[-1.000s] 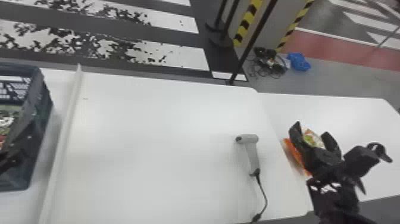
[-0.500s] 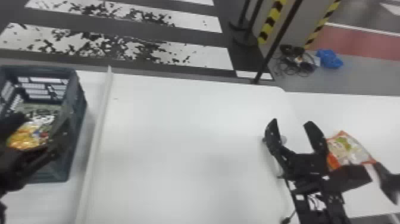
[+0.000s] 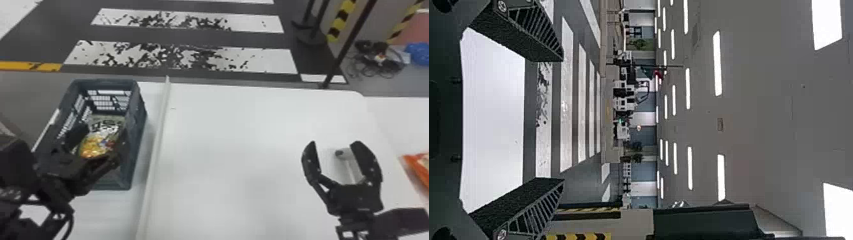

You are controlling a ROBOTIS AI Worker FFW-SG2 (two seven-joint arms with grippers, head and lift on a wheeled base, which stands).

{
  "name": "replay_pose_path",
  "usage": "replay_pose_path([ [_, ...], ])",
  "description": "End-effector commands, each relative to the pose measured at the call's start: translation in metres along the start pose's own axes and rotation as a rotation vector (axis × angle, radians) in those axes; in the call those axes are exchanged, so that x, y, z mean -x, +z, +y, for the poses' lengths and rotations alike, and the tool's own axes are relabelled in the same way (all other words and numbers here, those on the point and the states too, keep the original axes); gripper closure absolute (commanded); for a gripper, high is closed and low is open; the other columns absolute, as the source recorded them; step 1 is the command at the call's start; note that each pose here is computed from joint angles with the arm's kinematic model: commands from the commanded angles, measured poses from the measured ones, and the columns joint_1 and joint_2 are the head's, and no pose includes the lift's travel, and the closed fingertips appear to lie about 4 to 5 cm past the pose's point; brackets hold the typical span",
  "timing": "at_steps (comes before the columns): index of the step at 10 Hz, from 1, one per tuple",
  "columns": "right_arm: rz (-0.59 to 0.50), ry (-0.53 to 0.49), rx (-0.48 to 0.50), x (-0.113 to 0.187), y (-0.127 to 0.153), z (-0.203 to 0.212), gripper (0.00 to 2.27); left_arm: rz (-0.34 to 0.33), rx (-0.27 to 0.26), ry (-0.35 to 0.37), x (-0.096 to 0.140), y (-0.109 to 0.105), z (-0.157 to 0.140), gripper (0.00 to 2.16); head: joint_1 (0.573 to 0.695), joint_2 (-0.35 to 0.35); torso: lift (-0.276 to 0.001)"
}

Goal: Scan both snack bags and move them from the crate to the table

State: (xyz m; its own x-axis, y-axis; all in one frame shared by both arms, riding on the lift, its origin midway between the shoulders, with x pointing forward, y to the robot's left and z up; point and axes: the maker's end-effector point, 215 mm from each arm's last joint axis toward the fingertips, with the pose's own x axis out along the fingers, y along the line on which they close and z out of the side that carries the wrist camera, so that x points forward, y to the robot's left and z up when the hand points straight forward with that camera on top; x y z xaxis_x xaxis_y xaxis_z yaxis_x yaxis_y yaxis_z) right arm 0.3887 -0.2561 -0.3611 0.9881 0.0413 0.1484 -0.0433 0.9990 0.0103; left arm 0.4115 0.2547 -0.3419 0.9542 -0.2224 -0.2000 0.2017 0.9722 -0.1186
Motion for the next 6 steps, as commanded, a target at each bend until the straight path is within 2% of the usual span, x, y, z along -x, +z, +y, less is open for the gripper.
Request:
replay_pose_path([
  [1,0.015,0.018,-0.004,0.004,-0.007,0.009,0.08,0.0,-0.016,0.018,-0.001,0.003,0.012,0.07,0.695,-0.009,-0.088],
  [3,0.017,0.03,-0.004,0.004,-0.007,0.014,0.08,0.014,-0.069,0.043,-0.002,0.02,0.04,0.06,0.695,0.031,-0.088],
  [5,0.025,0.039,0.001,0.006,-0.007,0.016,0.08,0.086,-0.167,0.075,-0.003,0.04,0.09,0.06,0.695,0.068,-0.088],
  [6,0.038,0.045,0.002,0.007,-0.01,0.018,0.08,0.095,-0.225,0.04,-0.01,0.056,0.095,0.06,0.695,0.102,-0.088],
])
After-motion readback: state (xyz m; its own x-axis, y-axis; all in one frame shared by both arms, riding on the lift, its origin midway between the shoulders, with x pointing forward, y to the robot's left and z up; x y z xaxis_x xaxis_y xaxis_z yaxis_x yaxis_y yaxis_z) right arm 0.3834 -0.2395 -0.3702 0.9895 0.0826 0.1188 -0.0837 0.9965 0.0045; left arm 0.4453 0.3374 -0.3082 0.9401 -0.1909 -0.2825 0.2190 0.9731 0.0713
